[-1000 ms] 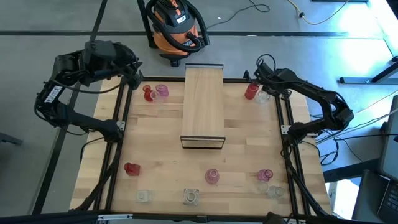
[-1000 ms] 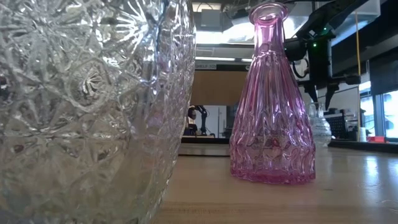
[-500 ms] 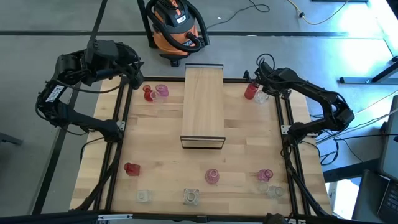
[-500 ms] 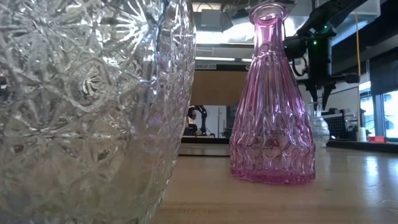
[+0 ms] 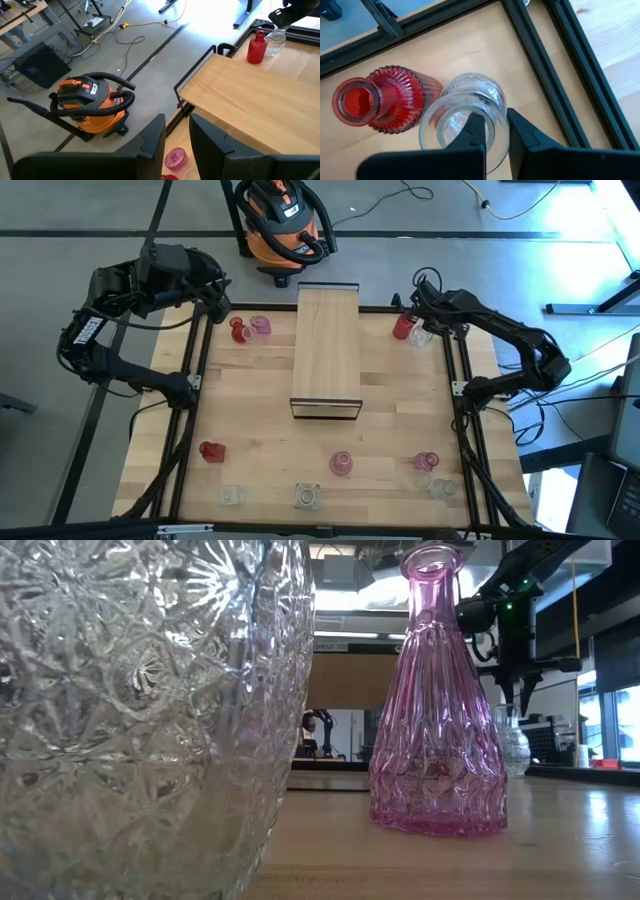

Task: Sort vases onto shelf
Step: Put the transparent vase on the shelf

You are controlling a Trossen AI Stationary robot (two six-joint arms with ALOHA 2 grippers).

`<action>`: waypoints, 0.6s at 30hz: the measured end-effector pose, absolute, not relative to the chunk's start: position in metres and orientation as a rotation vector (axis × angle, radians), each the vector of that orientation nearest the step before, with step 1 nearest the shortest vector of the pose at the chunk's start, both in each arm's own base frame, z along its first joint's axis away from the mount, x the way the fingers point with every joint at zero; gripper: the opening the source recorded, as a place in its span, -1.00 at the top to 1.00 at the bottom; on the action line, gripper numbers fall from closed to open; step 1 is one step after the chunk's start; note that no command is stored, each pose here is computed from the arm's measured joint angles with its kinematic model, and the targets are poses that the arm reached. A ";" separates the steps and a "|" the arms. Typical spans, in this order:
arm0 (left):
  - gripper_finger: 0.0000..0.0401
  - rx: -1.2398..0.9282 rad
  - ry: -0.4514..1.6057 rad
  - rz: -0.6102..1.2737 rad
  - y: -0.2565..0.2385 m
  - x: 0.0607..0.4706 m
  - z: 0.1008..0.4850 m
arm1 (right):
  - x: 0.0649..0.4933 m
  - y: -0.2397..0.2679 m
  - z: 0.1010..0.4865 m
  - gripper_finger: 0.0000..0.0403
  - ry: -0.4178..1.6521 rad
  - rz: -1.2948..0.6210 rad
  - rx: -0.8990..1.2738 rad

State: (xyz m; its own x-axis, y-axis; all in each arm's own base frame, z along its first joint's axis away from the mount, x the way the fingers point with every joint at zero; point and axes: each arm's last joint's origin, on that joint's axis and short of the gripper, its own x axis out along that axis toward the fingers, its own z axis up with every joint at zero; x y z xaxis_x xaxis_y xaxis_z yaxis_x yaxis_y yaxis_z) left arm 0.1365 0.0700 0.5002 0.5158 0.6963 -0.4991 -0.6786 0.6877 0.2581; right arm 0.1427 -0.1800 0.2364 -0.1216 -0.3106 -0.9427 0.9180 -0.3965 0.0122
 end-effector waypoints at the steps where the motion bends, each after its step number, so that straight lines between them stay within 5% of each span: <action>1: 0.60 0.032 0.614 0.826 0.070 0.137 0.500 | 0.142 -0.179 0.239 0.91 0.763 -1.676 1.200; 18: 0.60 0.030 0.567 0.830 0.071 0.139 0.504 | 0.126 -0.157 0.266 0.96 0.692 -1.564 1.232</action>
State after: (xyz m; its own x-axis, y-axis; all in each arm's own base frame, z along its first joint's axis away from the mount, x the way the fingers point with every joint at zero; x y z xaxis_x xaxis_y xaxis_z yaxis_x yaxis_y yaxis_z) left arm 0.1393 0.0711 0.5037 0.5359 0.7047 -0.4650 -0.6890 0.6833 0.2414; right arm 0.1259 -0.1571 0.2655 0.0045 -0.3475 -0.9377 0.9277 -0.3485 0.1336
